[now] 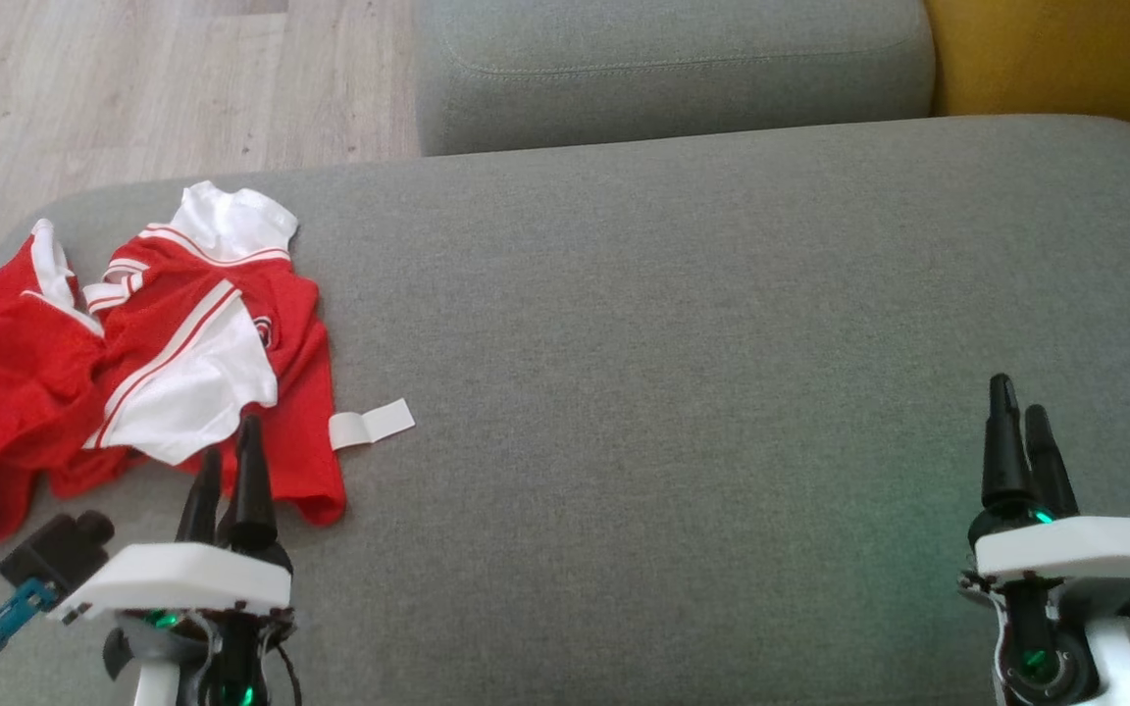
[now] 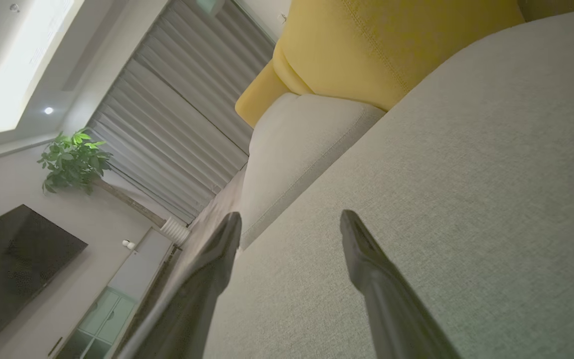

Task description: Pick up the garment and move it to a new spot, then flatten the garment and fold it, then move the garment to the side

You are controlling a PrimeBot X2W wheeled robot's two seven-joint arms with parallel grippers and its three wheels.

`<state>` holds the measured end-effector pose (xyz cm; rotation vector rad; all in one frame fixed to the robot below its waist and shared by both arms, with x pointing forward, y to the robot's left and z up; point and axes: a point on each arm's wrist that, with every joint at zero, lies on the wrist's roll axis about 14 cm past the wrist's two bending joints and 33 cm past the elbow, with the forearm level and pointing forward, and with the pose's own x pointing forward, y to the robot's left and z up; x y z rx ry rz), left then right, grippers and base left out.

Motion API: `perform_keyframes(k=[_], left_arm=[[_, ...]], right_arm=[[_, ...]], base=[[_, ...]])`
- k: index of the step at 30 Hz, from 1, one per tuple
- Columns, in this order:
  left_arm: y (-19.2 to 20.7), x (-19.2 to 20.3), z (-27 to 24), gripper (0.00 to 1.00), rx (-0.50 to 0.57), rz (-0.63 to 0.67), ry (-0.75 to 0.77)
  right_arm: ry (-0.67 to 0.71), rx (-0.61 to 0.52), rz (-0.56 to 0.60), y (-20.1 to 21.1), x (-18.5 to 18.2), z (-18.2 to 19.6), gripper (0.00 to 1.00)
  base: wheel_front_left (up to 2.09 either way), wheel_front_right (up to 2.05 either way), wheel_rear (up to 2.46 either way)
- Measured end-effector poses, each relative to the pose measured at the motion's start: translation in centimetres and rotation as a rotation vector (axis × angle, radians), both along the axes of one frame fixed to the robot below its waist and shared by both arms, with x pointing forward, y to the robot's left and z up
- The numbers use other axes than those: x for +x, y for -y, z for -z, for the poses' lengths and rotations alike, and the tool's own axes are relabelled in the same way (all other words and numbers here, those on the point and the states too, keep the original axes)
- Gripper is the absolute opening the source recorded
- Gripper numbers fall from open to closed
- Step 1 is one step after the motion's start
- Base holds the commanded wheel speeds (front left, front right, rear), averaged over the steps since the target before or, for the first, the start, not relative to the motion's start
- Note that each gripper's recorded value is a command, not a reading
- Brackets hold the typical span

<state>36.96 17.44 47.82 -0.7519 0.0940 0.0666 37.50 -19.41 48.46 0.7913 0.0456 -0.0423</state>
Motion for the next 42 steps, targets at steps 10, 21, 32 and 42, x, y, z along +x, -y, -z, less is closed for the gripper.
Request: perform_keyframes(k=[10,21,32,42], left_arm=[[-0.1,0.1,-1.1,1.0,0.124,0.0,0.041],[0.2,0.2,-1.9,1.0,0.245,0.009,0.078],[0.6,0.3,-3.0,1.0,0.38,0.015,0.127],[0.8,0.2,-4.0,1.0,0.501,0.012,0.17]], right_arm=[[0.018,-0.126,-0.046,-1.2,0.0,-0.3,1.0],[0.063,-0.25,-0.074,-1.8,0.5,-1.4,1.0],[0.097,-0.384,-0.104,-2.3,0.4,-1.8,1.0],[0.159,-0.499,-0.138,-3.4,0.7,-3.1,1.0]], base=[[0.0,0.0,0.0],[0.0,0.0,0.0],[0.0,0.0,0.0],[0.0,0.0,0.0]])
